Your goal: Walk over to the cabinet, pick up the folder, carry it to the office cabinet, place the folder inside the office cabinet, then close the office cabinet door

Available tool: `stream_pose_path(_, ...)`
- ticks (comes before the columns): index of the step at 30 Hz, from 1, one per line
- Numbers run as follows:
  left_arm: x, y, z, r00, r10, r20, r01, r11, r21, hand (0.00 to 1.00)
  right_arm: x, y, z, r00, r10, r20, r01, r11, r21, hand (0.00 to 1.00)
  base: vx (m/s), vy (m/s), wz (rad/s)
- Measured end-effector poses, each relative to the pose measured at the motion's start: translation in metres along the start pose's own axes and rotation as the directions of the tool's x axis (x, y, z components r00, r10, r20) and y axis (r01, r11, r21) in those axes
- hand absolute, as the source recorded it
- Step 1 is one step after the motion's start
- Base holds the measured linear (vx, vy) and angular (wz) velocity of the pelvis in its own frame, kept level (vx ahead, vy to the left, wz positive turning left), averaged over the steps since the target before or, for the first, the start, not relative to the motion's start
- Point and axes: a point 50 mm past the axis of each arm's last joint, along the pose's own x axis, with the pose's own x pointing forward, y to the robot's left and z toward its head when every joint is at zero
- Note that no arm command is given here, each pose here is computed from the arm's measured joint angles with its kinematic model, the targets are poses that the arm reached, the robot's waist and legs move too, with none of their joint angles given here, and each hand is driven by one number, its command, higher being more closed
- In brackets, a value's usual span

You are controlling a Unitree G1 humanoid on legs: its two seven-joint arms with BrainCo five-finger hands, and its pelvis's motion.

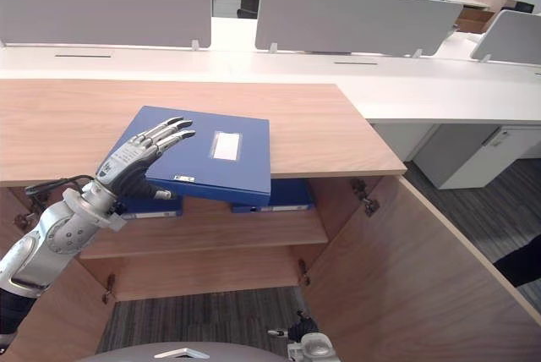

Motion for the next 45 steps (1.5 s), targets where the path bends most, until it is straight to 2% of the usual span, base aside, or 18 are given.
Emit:
stream_pose_path(16,-0.005,-0.013,-0.002,0.999,-0.035,-0.019,0.037,0.996,0.086,0.00,-0.003,-0.010,-0.014,0.999,-0.024,-0.037,0.024,1.000,-0.013,0.00,0.00,-0.002,-0.02)
stream_pose_path(29,-0.022,-0.035,0.001,0.996,-0.058,-0.072,0.060,0.998,0.027,0.00,-0.003,-0.013,-0.015,0.998,-0.058,-0.040,0.057,0.998,-0.016,0.00,-0.03,-0.007,0.01)
stream_pose_path(39,-0.026,-0.037,-0.005,0.967,0.135,-0.216,-0.116,0.988,0.101,0.00,-0.004,-0.014,-0.018,0.997,-0.065,-0.045,0.064,0.998,-0.016,0.00,-0.01,-0.006,0.01)
stream_pose_path(40,-0.027,-0.037,-0.007,0.961,0.147,-0.234,-0.124,0.986,0.108,1.00,-0.004,-0.014,-0.018,0.997,-0.065,-0.045,0.064,0.998,-0.016,0.00,0.00,0.000,0.00)
stream_pose_path(45,-0.031,-0.039,-0.008,0.947,0.172,-0.270,-0.144,0.982,0.120,1.00,-0.004,-0.013,-0.018,0.997,-0.065,-0.046,0.065,0.998,-0.016,0.00,0.00,0.000,0.00)
